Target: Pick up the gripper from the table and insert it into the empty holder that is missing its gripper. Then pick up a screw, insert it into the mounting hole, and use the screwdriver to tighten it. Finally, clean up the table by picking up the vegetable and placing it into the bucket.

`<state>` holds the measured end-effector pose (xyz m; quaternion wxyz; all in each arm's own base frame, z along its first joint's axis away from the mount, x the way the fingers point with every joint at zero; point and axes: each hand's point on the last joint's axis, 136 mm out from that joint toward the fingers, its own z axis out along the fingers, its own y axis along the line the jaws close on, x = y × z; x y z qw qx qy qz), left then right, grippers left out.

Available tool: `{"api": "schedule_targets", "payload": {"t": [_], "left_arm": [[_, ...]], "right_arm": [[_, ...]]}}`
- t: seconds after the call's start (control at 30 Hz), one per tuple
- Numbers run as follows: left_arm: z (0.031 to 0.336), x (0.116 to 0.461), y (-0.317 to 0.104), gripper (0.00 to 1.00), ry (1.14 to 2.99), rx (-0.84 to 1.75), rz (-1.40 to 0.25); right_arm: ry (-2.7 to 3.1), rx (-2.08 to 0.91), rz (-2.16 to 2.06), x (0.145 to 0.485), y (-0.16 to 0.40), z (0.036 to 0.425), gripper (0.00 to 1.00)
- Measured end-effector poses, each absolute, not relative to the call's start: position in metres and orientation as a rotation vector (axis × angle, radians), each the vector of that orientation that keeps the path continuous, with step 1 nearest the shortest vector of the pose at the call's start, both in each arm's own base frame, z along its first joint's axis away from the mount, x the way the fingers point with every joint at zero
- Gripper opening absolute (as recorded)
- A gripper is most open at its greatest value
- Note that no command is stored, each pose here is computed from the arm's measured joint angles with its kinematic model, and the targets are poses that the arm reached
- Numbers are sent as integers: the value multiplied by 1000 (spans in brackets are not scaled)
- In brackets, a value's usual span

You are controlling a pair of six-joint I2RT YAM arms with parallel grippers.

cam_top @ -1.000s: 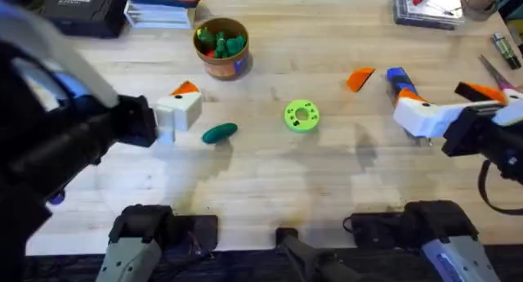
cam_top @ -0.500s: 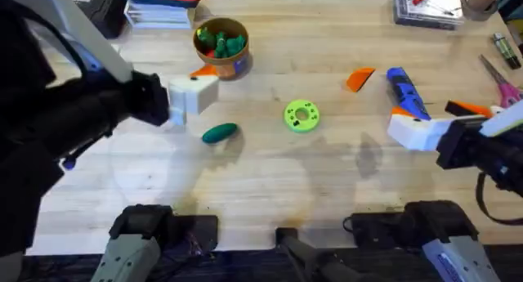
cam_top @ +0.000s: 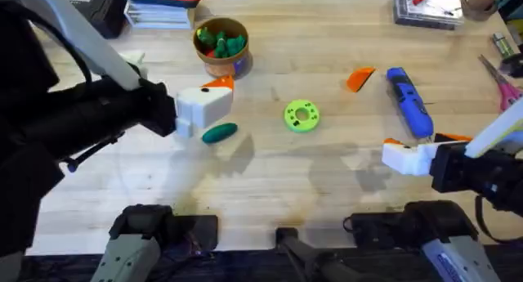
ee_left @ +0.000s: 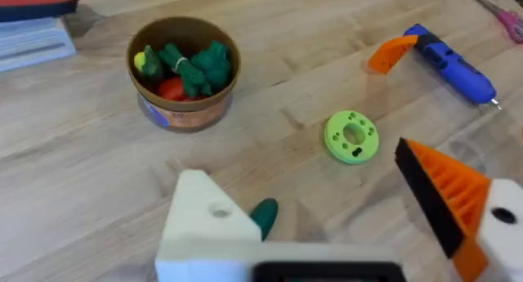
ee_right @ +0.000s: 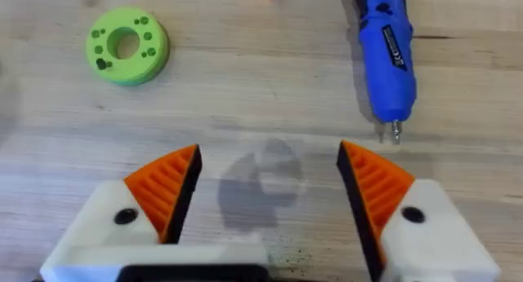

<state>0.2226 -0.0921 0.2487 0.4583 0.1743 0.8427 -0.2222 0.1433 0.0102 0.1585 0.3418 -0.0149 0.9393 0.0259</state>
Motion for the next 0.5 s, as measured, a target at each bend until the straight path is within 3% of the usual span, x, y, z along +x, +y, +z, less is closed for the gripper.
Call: {"api": "schedule_targets", "payload": {"t": [0.3,0.5], "left_arm": [[276,226,-93,986,1877,468,-486],[260,201,-97,985,1702,518,-455]], "right_arm": [[2443,-39,67,143,10,158,994],[2443,-39,67,143,10,158,994]]}}
